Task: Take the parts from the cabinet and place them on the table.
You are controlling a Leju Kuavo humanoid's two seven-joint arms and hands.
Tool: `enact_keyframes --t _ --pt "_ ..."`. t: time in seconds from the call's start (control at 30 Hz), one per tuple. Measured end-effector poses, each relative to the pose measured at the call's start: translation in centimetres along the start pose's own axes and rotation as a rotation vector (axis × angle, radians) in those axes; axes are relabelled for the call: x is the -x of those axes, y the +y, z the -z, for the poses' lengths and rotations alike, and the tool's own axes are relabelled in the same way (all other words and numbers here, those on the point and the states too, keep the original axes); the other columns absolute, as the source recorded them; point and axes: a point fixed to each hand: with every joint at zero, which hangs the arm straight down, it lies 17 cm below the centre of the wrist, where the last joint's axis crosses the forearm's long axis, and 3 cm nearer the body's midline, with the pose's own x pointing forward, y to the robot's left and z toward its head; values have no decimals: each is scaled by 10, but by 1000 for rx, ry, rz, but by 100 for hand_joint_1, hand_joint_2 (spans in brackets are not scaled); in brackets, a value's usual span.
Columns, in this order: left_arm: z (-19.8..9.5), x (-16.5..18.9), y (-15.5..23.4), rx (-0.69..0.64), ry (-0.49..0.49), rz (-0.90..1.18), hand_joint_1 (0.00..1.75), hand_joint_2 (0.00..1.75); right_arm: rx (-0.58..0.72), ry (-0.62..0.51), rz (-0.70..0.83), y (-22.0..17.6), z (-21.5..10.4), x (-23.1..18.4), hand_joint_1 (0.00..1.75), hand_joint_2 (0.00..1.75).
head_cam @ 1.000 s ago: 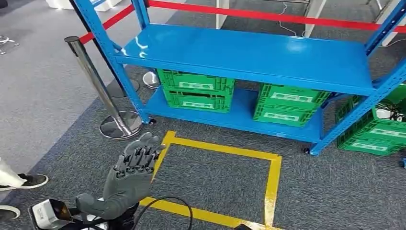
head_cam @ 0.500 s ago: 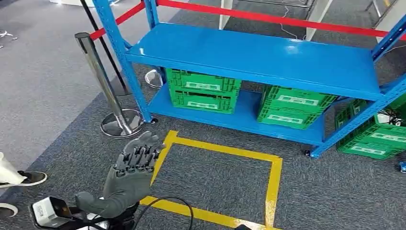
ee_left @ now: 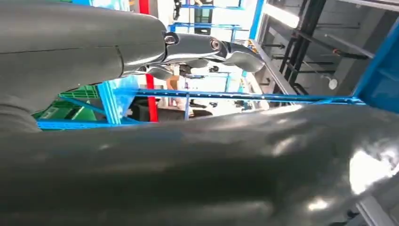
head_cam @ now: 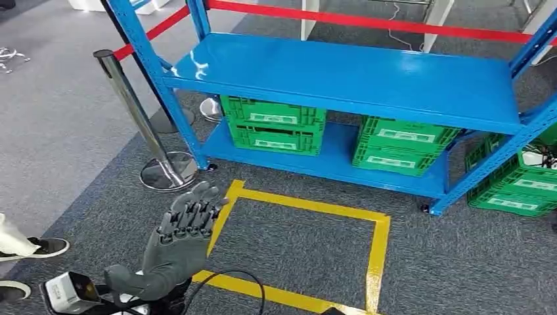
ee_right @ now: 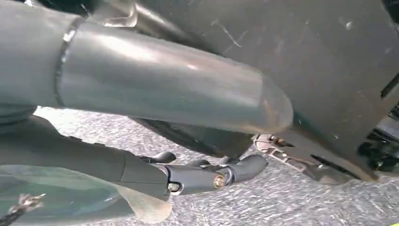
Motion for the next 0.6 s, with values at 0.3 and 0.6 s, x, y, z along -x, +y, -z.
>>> enact_keyframes --t 0.3,0.6 --pt "-1 0 0 1 1 1 0 0 0 -1 -1 0 0 -1 0 0" --pt "0 5 3 -19 26 -9 0 175 2 0 -1 -1 0 -1 0 0"
